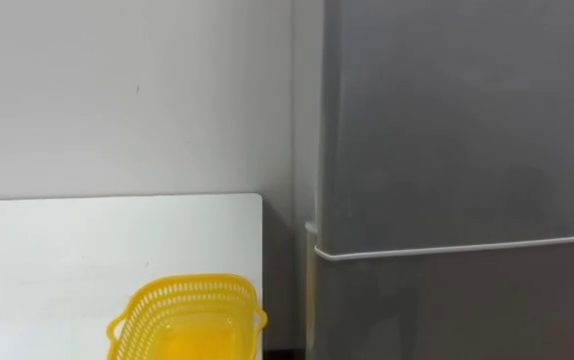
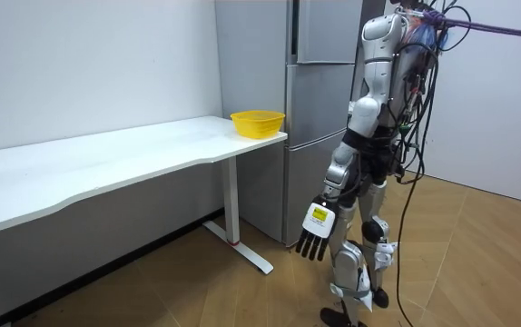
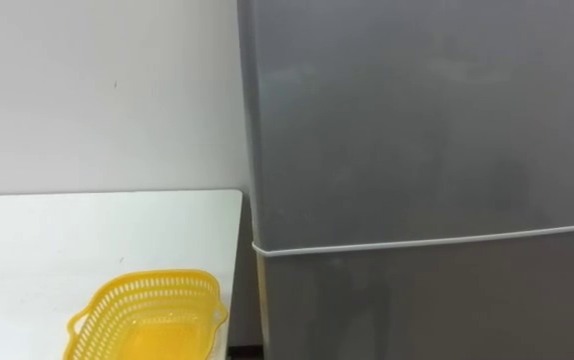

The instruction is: Retrieve from the upper fridge

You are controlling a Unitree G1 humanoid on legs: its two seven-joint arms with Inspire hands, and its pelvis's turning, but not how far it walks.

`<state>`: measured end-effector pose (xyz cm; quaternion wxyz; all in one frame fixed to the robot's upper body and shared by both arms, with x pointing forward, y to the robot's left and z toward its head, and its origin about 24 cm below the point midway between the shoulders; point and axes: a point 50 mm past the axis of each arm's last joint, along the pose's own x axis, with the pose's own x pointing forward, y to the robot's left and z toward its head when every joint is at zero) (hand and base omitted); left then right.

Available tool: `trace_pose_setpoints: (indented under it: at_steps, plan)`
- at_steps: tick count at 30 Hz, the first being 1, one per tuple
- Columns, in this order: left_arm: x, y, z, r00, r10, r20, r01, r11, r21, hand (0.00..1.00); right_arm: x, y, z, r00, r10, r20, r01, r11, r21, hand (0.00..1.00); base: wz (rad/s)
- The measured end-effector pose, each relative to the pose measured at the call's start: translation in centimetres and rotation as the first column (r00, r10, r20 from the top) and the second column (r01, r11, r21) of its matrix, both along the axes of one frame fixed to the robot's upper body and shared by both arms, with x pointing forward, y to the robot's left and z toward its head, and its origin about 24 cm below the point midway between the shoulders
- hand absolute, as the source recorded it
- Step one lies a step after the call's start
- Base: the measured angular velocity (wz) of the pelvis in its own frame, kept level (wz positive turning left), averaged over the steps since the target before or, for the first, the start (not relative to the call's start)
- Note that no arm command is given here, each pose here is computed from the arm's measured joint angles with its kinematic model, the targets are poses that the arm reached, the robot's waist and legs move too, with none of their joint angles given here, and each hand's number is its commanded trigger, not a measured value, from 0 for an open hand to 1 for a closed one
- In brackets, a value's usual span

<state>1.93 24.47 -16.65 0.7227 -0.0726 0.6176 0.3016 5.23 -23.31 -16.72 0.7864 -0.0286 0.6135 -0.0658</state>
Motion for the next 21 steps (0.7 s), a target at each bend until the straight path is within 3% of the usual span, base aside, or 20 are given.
trace_pose_setpoints:
  at_steps: [4,8,13,18,21]
  plan:
    - [0.1,-0.1,0.0,0.969,0.237,0.070,-0.234,0.971,-0.055,0.00,-0.2,0.0,0.0,1.000,-0.001,-0.003,0.001,1.000,0.000,0.00,0.00]
    - [1.7,0.4,0.4,0.881,0.442,0.171,-0.430,0.897,-0.102,0.00,-0.2,0.0,0.0,1.000,-0.001,-0.002,0.001,1.000,-0.001,0.00,0.00]
    - [3.9,1.5,1.3,0.768,0.566,0.298,-0.555,0.821,-0.129,0.00,-0.1,0.0,0.0,1.000,0.002,0.001,-0.002,1.000,-0.001,0.00,0.00]
    - [5.7,2.5,2.3,0.609,0.689,0.394,-0.668,0.713,-0.214,0.00,0.1,-0.1,0.1,1.000,0.016,0.005,-0.016,1.000,0.001,0.00,0.00]
    - [6.6,3.2,2.9,0.556,0.708,0.435,-0.691,0.685,-0.232,0.00,0.3,-0.2,0.1,0.999,0.040,0.007,-0.040,0.999,-0.009,0.00,-0.01]
